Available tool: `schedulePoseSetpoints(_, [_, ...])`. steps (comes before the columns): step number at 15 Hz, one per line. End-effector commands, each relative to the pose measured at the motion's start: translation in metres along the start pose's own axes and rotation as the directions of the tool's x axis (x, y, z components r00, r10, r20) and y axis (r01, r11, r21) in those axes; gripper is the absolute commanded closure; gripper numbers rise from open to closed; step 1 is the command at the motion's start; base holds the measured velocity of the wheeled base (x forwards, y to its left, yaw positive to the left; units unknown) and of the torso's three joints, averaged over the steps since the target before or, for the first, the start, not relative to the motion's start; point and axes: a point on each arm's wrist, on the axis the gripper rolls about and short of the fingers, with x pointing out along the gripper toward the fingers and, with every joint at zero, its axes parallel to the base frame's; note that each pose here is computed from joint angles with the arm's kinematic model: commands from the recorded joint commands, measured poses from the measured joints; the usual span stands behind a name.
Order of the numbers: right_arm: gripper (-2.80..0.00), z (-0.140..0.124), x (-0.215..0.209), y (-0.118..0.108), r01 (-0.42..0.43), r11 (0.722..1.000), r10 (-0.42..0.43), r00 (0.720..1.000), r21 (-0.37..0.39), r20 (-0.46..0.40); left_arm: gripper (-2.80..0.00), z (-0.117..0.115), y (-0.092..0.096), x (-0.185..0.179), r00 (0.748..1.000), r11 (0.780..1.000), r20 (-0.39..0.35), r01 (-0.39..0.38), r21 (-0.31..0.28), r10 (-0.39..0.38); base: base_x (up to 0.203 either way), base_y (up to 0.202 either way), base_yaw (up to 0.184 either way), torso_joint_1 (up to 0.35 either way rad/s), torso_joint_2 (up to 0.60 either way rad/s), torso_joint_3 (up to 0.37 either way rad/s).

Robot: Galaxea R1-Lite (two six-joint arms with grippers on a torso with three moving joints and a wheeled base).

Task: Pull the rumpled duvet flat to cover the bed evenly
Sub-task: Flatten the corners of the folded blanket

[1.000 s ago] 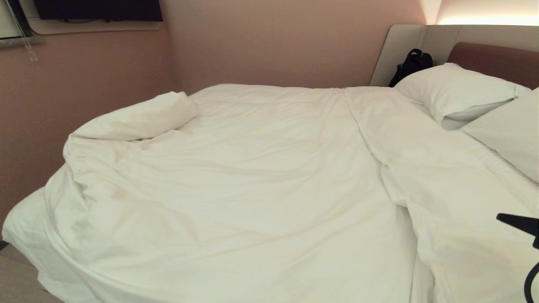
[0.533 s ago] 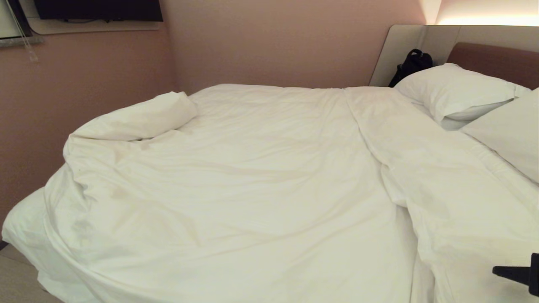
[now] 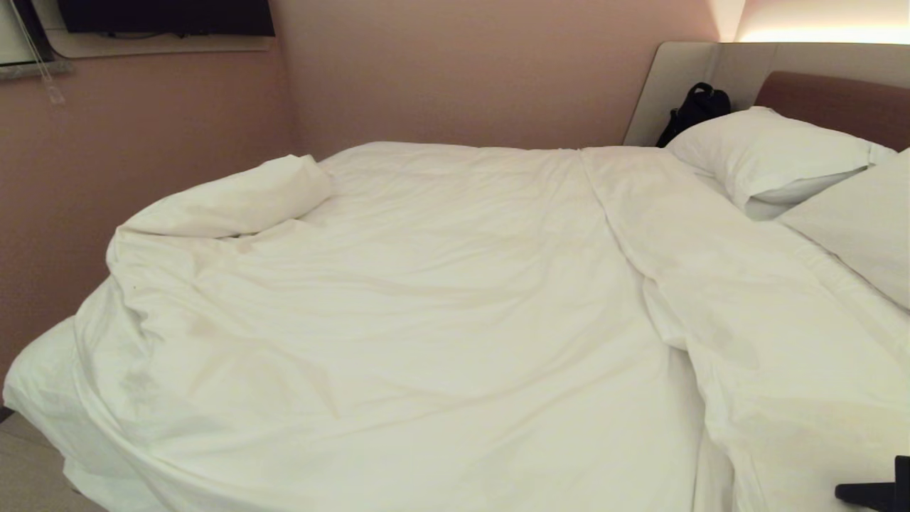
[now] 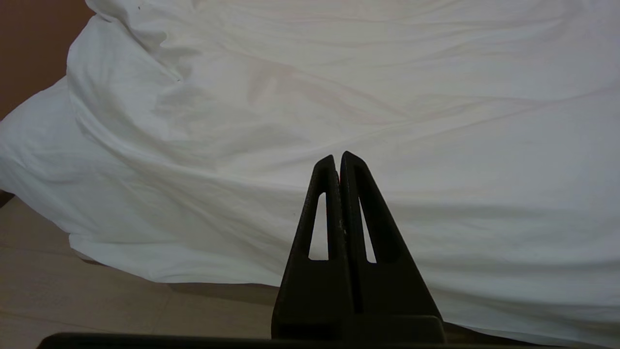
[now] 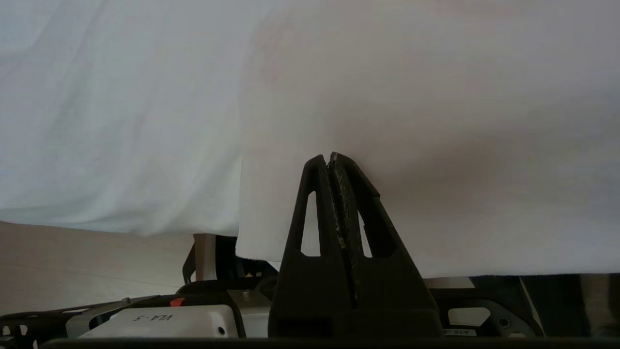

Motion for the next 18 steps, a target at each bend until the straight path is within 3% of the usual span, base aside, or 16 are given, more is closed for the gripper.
schedulePoseSetpoints(1, [0.0,0.002,-0.002,0.001,-0.004,1.0,0.004,1.0,-0.001,0.011,0.0,0.0,0.0,0.0,1.0,1.0,-0.001,0.001,0.0,-0.001,0.0,0.0,0.0,0.0,0.0,0.0])
schedulePoseSetpoints(6, [0.0,0.01,-0.016,0.007,-0.023,1.0,0.024,0.997,-0.016,0.078,0.0,0.0,0.0,0.0,1.0,1.0,0.001,0.0,0.001,0.0,0.0,0.0,0.0,0.0,0.0,0.0])
schedulePoseSetpoints(11, [0.0,0.023,-0.062,0.022,-0.036,0.999,0.042,0.973,-0.029,0.226,0.0,0.0,0.0,0.0,1.0,1.0,0.001,0.0,0.0,0.0,0.0,0.0,0.0,0.0,0.0,0.0])
schedulePoseSetpoints(14, [0.0,0.019,-0.094,0.026,0.016,1.0,-0.02,0.937,0.013,0.348,0.0,0.0,0.0,0.0,1.0,1.0,0.0,0.0,0.0,0.0,0.0,0.0,0.0,0.0,0.0,0.0])
schedulePoseSetpoints(18, [0.0,-0.004,-0.138,0.029,0.013,1.0,-0.018,0.88,0.013,0.475,0.0,0.0,0.0,0.0,1.0,1.0,0.001,0.0,0.001,0.0,0.0,0.0,0.0,0.0,0.0,0.0])
